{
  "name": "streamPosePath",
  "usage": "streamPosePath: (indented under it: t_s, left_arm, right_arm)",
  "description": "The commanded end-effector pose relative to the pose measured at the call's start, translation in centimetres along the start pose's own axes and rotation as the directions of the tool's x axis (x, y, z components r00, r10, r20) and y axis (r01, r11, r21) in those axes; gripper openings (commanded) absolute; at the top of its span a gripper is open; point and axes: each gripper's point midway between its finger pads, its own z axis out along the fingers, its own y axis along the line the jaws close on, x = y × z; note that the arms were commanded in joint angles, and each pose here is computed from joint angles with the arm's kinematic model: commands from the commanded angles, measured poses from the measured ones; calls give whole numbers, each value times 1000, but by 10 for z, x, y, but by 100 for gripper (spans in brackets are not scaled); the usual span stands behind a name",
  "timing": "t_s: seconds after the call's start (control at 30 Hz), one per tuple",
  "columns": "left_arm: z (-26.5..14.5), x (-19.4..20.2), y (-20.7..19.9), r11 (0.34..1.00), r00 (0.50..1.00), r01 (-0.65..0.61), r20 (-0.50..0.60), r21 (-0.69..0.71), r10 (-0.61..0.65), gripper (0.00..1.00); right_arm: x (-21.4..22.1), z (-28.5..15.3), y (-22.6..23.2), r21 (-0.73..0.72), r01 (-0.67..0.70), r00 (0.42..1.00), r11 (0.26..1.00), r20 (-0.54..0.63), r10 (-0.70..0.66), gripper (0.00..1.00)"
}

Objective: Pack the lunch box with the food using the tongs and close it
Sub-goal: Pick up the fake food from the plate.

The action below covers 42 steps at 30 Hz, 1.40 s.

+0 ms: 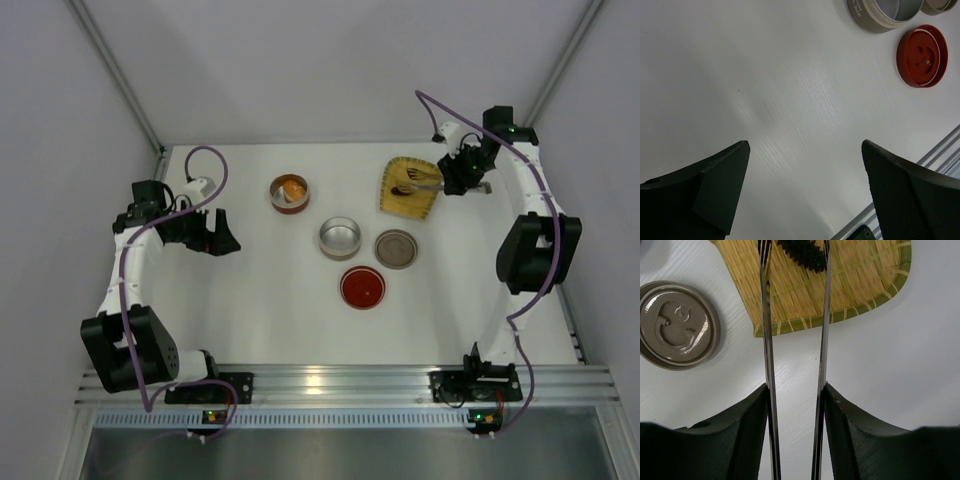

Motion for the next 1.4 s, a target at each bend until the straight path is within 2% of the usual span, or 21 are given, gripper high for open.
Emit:
streamPosePath:
  t_s: [0.0,0.4,0.67,0.9,1.37]
  left_arm:
    - [-3,-19,2,1000,999,-29,45,0,29,98]
    - [-1,-21,5,1000,999,-8,45,1,7,98]
    - [0,-21,6,1000,999,-3,45,-6,3,98]
    - [0,-23,6,1000,999,-2,50,-6,3,98]
    - [2,-22,4,1000,998,5,55,13,-6,98]
  right_arm:
    - [-17,-5,-15,16,60,996,998,68,-61,46]
    - [-7,20,-21,-21,69,997,997,34,-68,47]
    - [2,30,-20,-45,49,999,998,8,-48,44]
    - [8,25,-12,-77,33,999,996,-13,-34,29]
    - [-6,-9,-10,-41,-10,999,999,43,12,18]
